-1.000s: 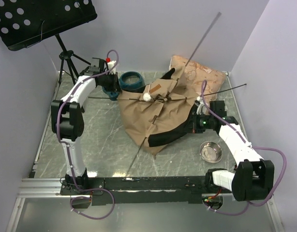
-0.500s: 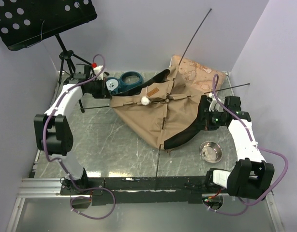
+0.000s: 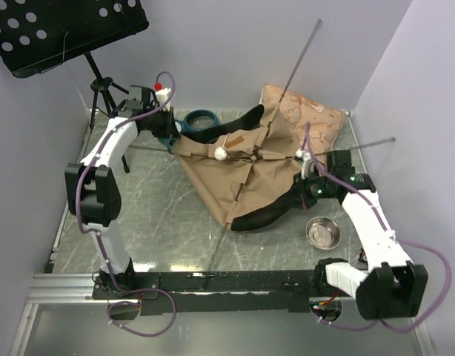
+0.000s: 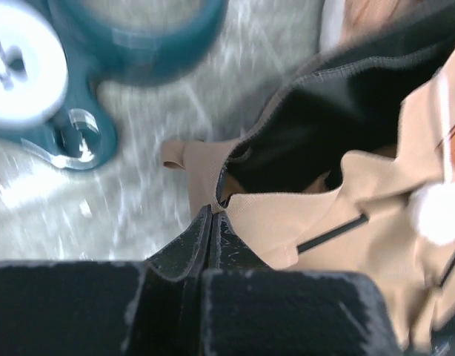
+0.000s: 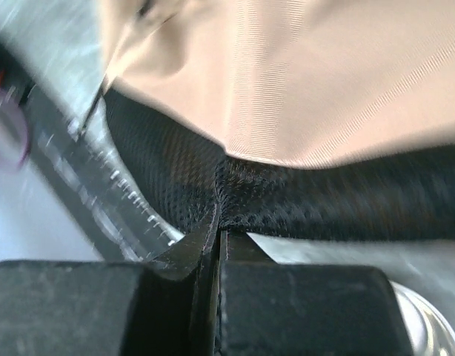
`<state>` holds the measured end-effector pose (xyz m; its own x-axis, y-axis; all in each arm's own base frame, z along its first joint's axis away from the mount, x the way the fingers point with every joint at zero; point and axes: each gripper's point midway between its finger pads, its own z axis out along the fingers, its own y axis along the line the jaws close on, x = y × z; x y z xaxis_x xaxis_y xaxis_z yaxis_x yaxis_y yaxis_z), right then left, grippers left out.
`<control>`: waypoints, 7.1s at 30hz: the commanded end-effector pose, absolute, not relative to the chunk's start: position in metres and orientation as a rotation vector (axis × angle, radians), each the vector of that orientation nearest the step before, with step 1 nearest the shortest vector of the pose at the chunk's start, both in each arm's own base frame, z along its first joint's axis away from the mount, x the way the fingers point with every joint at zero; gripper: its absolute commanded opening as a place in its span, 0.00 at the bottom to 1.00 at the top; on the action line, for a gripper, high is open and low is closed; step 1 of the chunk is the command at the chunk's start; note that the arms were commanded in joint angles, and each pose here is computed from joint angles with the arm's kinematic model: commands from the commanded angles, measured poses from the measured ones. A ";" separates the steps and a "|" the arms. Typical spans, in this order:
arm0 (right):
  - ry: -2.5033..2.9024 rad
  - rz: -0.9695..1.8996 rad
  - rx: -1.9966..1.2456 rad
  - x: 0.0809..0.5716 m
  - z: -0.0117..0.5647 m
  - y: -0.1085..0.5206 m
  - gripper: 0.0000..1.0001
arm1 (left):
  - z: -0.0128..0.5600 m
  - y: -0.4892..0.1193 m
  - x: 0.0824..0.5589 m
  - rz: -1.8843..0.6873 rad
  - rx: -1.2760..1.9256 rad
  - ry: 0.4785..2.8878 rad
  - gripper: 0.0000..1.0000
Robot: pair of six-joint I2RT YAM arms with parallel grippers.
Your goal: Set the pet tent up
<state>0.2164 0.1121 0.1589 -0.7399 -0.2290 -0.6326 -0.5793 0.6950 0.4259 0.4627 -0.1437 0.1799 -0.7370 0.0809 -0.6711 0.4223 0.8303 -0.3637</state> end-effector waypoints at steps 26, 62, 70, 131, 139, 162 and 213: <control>1.688 0.872 -1.433 0.212 0.265 0.230 1.00 | 0.337 -0.140 0.458 -0.664 0.439 1.933 1.00; 1.528 0.521 -2.265 0.283 0.055 0.369 0.78 | 0.364 -0.062 0.324 -0.853 0.056 1.773 1.00; 1.513 0.510 -2.149 0.298 0.109 0.370 0.00 | 0.381 -0.054 0.325 -0.800 0.049 1.715 1.00; 1.307 0.856 -0.969 0.364 0.448 0.295 0.00 | 0.395 -0.193 0.306 -1.325 0.134 1.205 0.86; 1.325 0.885 -1.016 0.356 0.436 0.297 0.00 | 0.410 -0.193 0.302 -1.314 0.191 1.158 0.28; 1.249 0.930 -1.289 0.281 0.423 0.278 0.88 | 0.377 -0.181 0.264 -0.997 0.893 1.190 0.01; 1.069 1.042 -1.284 0.276 0.465 0.459 0.02 | 0.358 -0.193 0.251 -0.978 1.021 1.246 0.01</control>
<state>0.2835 0.4689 0.4459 0.1435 -0.0292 -0.9892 -0.9895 0.0115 -0.1439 0.2626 -0.1917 0.3321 -0.0247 -0.0212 -0.9995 0.9558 0.2924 -0.0298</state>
